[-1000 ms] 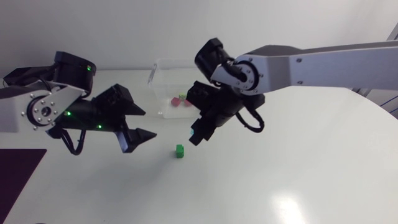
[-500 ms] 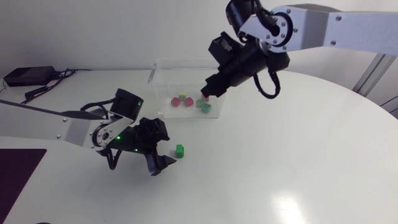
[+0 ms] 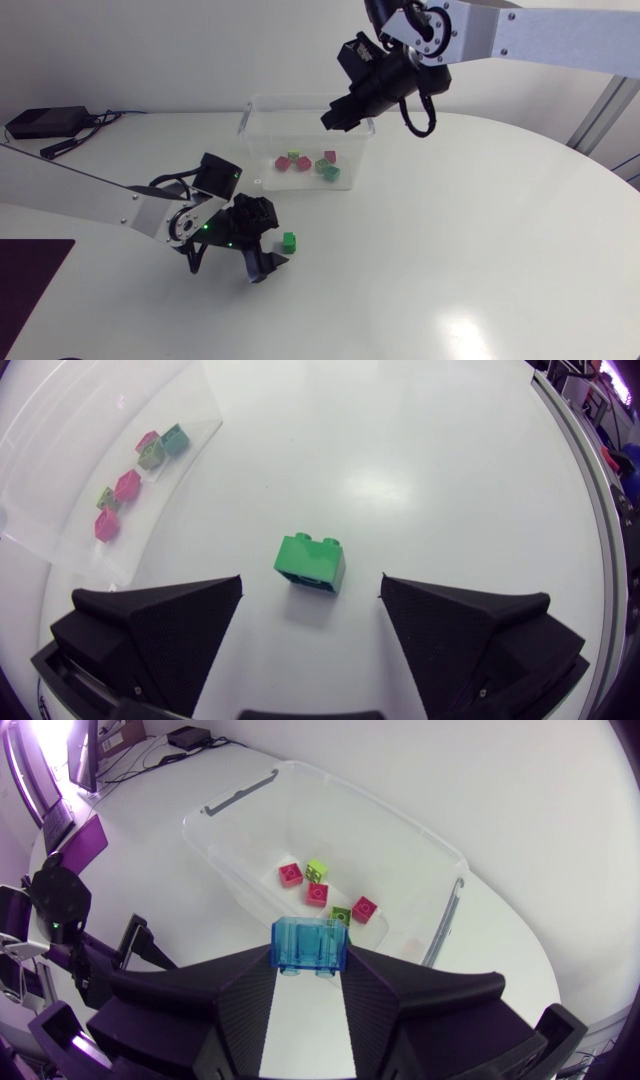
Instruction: Place the duplo bricks in the container
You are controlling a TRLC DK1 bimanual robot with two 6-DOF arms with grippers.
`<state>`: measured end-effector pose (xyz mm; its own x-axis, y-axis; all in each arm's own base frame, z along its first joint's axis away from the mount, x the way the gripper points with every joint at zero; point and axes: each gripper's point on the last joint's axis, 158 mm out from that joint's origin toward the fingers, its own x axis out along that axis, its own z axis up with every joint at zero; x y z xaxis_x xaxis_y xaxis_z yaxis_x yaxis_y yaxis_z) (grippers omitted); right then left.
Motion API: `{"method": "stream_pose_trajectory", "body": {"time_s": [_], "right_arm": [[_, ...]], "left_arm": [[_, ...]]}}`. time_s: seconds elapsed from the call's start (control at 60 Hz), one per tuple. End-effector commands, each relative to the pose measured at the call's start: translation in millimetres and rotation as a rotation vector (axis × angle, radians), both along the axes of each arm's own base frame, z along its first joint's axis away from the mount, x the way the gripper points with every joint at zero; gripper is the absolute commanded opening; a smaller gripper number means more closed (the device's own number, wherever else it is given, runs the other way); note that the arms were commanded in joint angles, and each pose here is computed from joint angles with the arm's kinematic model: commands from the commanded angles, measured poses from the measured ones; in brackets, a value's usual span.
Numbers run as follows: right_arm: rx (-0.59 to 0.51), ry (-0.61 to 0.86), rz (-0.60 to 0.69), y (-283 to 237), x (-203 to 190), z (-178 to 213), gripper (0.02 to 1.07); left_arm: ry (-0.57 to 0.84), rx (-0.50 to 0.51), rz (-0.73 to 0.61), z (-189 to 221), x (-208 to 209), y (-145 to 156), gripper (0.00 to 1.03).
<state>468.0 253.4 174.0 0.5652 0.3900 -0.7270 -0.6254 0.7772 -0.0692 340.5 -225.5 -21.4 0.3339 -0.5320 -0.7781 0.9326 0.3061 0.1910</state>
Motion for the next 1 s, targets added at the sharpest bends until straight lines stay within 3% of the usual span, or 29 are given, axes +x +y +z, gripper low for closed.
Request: {"method": "stream_pose_trajectory", "body": {"time_s": [0.0, 0.4, 0.467, 0.55, 0.683, 0.983], "right_arm": [[0.026, -0.001, -0.031, -1.7, 12.5, 2.8, 0.29], [0.031, 0.007, -0.02, -1.0, 21.4, 2.3, 0.29], [0.03, 0.008, -0.02, -1.9, 22.7, 1.9, 0.29], [0.03, 0.005, -0.019, -2.7, 25.8, 2.4, 0.29], [0.034, 0.006, -0.027, -3.5, 33.0, 0.7, 0.29], [0.05, 0.009, -0.066, -7.0, 58.1, -6.6, 0.29]], "left_arm": [[-0.029, 0.003, -0.033, 0.9, 7.4, -6.6, 0.96], [0.045, 0.069, -0.171, -13.8, -2.9, -25.1, 0.93], [0.051, 0.073, -0.183, -14.4, -2.6, -27.4, 0.87], [0.074, 0.081, -0.194, -15.9, -3.4, -28.6, 0.68], [0.095, 0.085, -0.198, -16.1, -5.8, -27.8, 0.21], [0.126, 0.106, -0.192, -1.3, -17.8, -7.2, 0.2]]}}
